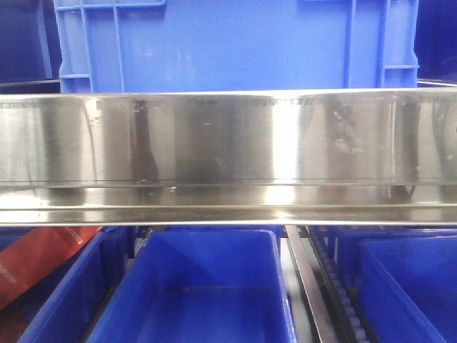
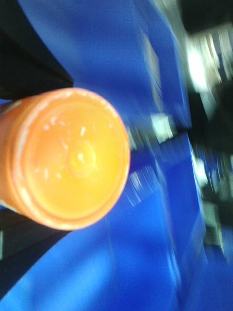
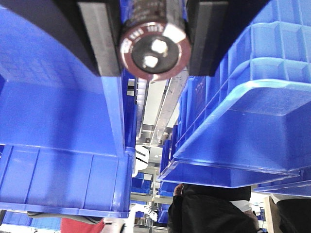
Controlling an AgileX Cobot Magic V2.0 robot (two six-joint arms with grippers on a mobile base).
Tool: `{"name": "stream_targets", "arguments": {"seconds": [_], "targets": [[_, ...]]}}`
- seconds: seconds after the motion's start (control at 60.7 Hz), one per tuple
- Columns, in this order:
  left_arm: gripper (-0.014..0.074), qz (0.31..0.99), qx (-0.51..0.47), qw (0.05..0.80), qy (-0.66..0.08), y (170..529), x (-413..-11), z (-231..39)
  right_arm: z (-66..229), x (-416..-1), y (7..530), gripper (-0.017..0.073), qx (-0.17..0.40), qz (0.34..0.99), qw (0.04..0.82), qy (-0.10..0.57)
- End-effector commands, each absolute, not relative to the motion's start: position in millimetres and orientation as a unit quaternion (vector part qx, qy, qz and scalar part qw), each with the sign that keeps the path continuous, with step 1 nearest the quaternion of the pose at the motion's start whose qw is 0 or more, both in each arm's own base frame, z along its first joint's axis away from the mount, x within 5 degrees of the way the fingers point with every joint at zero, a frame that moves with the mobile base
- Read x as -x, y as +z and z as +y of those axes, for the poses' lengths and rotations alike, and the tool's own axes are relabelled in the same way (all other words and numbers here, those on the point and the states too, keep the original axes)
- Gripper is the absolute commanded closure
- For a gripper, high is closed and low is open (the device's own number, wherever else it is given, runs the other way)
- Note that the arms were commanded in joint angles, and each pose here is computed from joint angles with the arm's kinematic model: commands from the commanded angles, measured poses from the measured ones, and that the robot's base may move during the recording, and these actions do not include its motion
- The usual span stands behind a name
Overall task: Place cylindrical capacitor in blue bin on shelf
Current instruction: 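Extend the left gripper over a blue bin and release the orange cylinder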
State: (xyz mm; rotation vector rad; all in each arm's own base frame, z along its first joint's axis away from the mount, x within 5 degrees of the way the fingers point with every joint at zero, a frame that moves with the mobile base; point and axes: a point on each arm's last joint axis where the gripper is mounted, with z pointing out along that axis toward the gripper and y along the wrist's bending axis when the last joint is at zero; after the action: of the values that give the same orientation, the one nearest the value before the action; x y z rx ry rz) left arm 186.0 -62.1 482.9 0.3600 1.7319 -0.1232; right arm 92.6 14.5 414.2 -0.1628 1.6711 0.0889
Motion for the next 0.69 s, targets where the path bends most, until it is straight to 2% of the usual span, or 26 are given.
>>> {"name": "stream_targets", "arguments": {"seconds": [0.0, 0.115, 0.264, 0.379, 0.527, 0.577, 0.676], "targets": [[0.0705, 0.749, -0.195, 0.628, -0.084, 496, -204, -92, 14, -91, 416, 0.0692, 0.072, 0.734, 0.674, 0.038], [0.0705, 0.742, -0.228, 0.621, -0.111, 506, -232, -132, 14, -91, 416, 0.0692, 0.072, 0.734, 0.674, 0.038], [0.0705, 0.742, -0.257, 0.606, -0.13, 501, -267, -178, 14, -91, 416, 0.0692, 0.072, 0.734, 0.674, 0.038], [0.0705, 0.757, -0.274, 0.578, -0.13, 476, -297, -209, 14, -91, 416, 0.0692, 0.072, 0.733, 0.675, 0.038], [0.07, 0.782, -0.285, 0.542, -0.121, 444, -320, -228, 14, -91, 416, 0.0692, 0.071, 0.732, 0.677, 0.038], [0.0676, 0.79, -0.288, 0.528, -0.117, 433, -326, -232, 14, -91, 416, 0.0692, 0.071, 0.732, 0.677, 0.038], [0.0537, 0.803, -0.293, 0.506, -0.111, 418, -334, -238, 14, -91, 416, 0.0692, 0.071, 0.732, 0.677, 0.038]]}}
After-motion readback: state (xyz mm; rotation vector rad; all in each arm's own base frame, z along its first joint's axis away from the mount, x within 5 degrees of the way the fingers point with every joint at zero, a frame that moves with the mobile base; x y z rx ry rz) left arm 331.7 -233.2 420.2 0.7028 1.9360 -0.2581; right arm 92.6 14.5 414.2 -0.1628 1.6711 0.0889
